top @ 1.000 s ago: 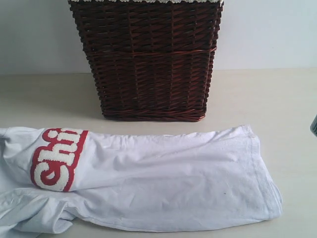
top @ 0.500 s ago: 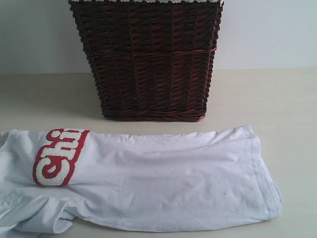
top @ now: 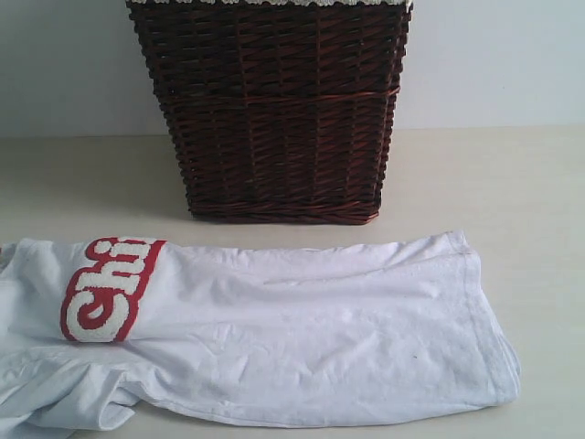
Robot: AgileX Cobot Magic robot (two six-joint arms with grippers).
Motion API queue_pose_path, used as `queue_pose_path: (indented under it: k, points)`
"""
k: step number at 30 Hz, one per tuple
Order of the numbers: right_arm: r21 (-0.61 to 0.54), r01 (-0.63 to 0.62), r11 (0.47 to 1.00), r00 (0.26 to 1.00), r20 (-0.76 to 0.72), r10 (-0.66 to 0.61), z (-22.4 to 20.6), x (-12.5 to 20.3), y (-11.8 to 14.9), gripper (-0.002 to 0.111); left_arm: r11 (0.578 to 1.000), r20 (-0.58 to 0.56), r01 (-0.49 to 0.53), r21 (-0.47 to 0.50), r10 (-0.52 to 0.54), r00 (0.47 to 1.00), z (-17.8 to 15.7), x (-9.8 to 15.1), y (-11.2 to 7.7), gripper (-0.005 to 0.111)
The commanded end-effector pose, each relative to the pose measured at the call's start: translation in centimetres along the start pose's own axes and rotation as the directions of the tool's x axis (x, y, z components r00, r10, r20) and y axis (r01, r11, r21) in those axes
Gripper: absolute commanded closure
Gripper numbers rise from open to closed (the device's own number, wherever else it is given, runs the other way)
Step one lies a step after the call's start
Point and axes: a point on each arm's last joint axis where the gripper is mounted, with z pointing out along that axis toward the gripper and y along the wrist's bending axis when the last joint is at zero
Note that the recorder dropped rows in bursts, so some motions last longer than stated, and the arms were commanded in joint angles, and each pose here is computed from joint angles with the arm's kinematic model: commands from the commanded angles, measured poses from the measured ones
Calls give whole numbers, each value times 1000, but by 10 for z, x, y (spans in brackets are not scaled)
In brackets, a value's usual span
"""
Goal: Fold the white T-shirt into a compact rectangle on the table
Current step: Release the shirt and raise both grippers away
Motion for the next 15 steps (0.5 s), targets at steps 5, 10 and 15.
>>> queue_pose_path:
  k: [5,10,15]
  points:
    - [104,148,983,988,31,-152,-34,54,18,47,992,-230,75,105,-49,972,-36,19,-9,106]
    - [117,82,990,997,5,-83,-34,94,32,41,996,-214,73,46,-62,975,-51,34,-5,106]
    - [47,-184,982,983,11,183,-32,99,40,41,997,-215,76,17,-71,974,-60,47,-5,106]
